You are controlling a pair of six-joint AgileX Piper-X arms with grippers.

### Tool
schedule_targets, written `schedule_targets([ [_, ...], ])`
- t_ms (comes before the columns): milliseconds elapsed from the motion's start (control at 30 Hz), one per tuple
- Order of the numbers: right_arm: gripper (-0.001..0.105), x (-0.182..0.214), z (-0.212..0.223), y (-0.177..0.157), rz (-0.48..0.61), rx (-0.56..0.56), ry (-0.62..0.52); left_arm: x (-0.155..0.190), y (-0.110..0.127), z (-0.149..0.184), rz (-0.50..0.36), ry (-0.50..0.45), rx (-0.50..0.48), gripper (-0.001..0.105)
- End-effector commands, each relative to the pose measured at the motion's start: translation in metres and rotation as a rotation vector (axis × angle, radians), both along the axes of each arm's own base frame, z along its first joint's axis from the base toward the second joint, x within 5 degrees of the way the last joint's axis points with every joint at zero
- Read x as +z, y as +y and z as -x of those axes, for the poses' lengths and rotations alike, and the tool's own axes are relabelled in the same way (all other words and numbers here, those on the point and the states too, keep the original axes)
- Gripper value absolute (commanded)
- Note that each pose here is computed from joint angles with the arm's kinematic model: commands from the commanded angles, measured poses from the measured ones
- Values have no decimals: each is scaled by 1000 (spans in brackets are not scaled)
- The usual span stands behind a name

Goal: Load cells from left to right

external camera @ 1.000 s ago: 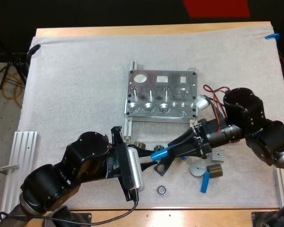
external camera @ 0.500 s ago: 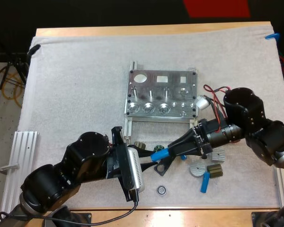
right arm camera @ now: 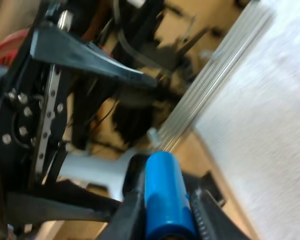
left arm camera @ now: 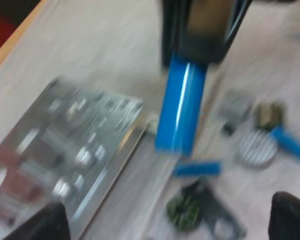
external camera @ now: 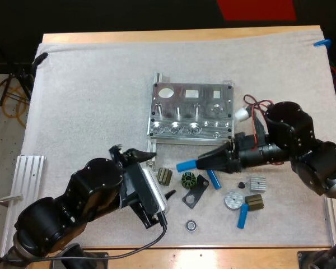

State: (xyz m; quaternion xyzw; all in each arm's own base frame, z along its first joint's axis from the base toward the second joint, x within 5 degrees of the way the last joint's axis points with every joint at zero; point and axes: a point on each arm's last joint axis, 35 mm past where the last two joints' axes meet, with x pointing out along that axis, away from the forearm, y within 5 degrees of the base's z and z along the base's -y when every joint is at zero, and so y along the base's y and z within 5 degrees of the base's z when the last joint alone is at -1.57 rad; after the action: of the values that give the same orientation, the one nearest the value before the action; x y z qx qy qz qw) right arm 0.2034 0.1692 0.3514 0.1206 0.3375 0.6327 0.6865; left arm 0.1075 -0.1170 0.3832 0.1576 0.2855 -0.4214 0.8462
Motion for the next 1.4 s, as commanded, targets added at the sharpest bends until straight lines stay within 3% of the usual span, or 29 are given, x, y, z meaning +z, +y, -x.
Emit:
schedule_targets([
  [0,0,11,-2,1,-4,-37,-51,-2,7,0,-39,15,80,78],
  [133,0,19,-5,0,29,-107,-76,-5,21,-7,-53,62,193,78],
  [300,0,19,-14,2,177,-183,-83,2,47,-10,-4,43,326,78],
  [500,0,19,-32,8,392,-230,-108,14,64,9,138,29,266,78],
  [633,0,19,-47,13,545,-294,-156,19,69,20,161,-9,265,78],
  [767,0,14,-67,21,693,-287,-186,21,72,27,193,-14,276,78],
  [900,0,2,-88,32,824,-267,-204,22,71,30,232,14,220,78],
  [1000,0,0,-101,39,889,-258,-218,23,69,31,258,34,170,78],
  [1367,0,-41,-134,58,1019,-190,-197,23,69,31,261,37,165,78],
])
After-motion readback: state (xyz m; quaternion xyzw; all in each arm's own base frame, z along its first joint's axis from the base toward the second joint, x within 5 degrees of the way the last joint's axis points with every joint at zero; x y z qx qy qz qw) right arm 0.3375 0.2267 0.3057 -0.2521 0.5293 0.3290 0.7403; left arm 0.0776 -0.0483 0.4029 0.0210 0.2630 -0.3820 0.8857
